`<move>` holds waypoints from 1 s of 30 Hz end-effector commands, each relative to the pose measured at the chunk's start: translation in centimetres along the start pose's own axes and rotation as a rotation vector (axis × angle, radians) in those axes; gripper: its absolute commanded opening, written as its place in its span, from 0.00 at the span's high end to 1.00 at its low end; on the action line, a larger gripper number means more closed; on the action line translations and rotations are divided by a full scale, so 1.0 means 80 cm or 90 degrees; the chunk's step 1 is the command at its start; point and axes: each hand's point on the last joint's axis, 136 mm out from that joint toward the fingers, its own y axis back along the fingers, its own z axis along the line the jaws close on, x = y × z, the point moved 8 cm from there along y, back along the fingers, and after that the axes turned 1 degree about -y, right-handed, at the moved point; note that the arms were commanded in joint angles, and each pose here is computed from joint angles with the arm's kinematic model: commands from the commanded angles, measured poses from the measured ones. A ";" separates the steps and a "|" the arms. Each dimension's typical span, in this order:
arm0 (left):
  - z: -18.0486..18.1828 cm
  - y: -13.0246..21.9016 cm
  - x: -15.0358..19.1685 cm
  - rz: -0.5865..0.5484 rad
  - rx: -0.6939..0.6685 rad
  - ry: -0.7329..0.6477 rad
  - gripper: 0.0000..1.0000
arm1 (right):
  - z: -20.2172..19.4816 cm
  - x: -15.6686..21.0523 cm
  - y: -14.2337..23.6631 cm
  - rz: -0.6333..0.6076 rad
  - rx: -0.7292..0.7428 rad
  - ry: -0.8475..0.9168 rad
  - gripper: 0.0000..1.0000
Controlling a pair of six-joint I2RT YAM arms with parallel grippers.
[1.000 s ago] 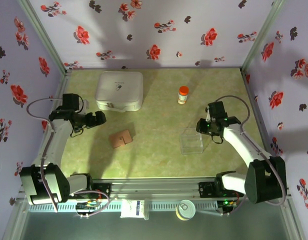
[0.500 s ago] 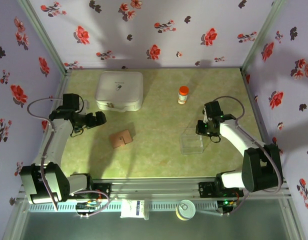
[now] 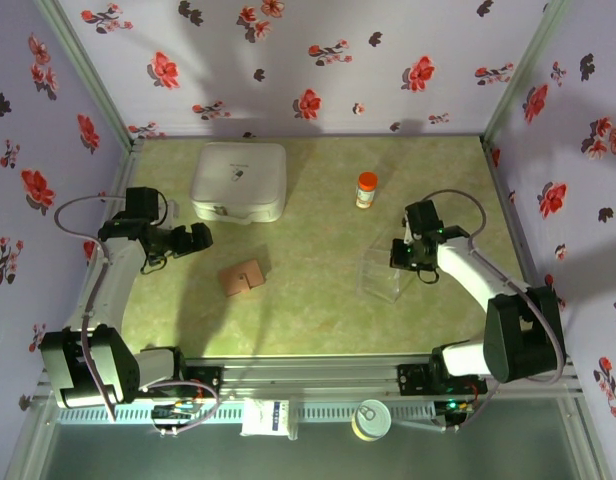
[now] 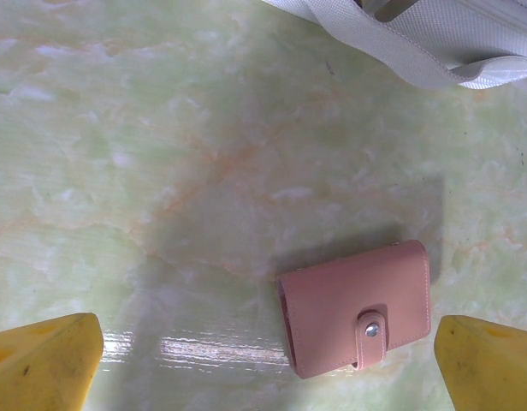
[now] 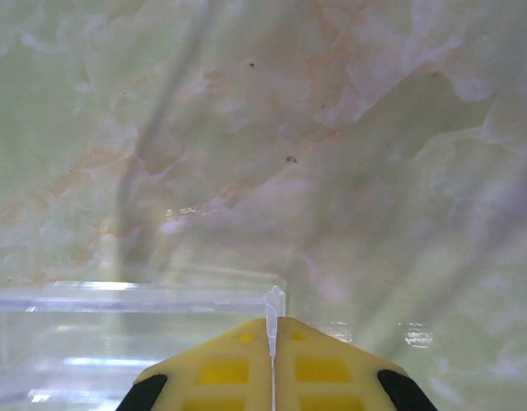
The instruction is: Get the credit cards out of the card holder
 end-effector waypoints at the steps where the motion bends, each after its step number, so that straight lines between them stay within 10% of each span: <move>1: -0.003 0.001 0.003 0.016 0.005 -0.011 0.00 | 0.012 -0.014 0.011 -0.015 0.006 -0.005 0.95; 30: -0.005 -0.013 0.005 0.053 0.015 -0.008 0.00 | 0.189 -0.145 -0.073 0.029 0.053 0.086 0.98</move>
